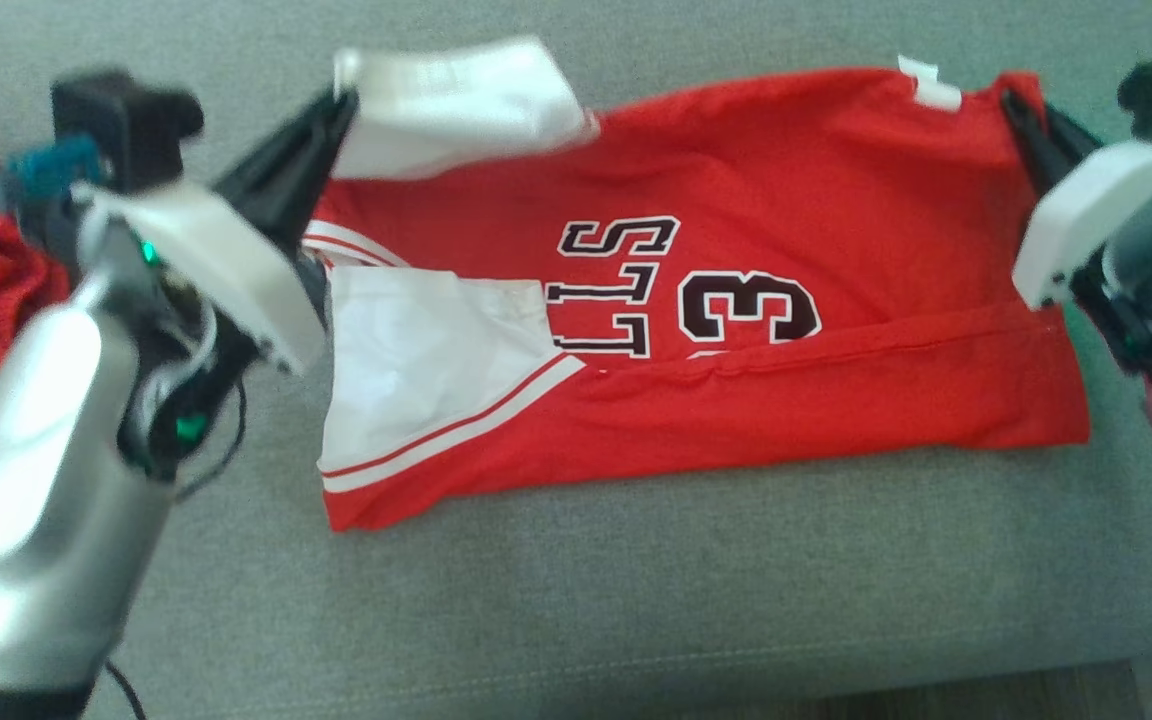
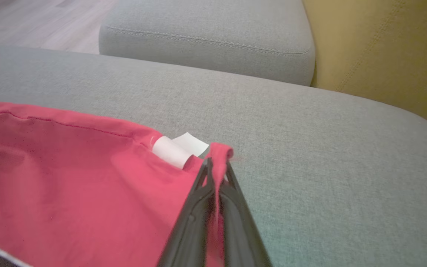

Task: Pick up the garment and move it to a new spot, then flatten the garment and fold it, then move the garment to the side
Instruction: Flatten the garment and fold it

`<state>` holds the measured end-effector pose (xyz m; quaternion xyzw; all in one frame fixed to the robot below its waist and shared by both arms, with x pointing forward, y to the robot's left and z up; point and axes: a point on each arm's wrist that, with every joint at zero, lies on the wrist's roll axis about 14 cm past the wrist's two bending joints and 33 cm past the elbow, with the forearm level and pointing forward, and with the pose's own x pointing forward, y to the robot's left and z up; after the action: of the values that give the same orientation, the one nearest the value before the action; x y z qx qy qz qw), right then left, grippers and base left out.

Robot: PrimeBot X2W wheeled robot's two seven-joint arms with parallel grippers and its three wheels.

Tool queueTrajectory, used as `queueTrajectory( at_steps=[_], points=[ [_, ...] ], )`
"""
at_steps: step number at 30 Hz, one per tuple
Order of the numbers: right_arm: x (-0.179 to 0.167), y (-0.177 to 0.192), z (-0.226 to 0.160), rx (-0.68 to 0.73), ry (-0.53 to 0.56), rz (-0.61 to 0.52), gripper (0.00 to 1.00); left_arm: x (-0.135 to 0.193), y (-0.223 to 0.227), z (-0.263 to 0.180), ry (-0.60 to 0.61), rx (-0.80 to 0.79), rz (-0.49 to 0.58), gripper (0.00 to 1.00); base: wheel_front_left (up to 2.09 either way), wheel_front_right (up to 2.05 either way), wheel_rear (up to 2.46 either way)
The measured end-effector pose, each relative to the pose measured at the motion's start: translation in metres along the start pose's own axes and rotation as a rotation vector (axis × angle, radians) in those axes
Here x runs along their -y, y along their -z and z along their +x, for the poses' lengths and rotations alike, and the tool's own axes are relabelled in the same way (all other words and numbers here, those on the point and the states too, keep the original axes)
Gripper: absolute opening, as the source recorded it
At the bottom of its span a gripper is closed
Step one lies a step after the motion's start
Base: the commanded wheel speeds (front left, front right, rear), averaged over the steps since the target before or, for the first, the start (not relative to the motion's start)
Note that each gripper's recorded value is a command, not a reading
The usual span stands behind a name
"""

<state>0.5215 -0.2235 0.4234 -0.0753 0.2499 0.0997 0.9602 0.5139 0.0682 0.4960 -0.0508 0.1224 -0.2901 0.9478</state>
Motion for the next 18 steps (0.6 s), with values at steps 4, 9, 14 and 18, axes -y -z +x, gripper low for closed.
queueTrajectory(
  at_steps=[4, 9, 14, 18],
  points=[
    [-0.008, 0.008, -0.016, -0.016, -0.041, -0.02, 0.0, 0.007, 0.019, -0.023, -0.015, -0.032, -0.04, 0.0, 0.0, 0.0, 0.0],
    [-0.007, 0.009, -0.03, -0.027, -0.066, -0.049, 0.0, 0.012, 0.057, -0.047, -0.036, -0.119, -0.09, 0.0, 0.0, 0.0, 0.0],
    [-0.004, 0.011, -0.038, -0.042, -0.076, -0.057, 0.0, 0.016, 0.086, -0.066, -0.055, -0.187, -0.131, 0.0, 0.0, 0.0, 0.0],
    [-0.012, 0.018, -0.045, -0.053, -0.108, -0.048, 0.0, 0.018, 0.099, -0.077, -0.065, -0.217, -0.149, 0.0, 0.0, 0.0, 0.0]
  ],
)
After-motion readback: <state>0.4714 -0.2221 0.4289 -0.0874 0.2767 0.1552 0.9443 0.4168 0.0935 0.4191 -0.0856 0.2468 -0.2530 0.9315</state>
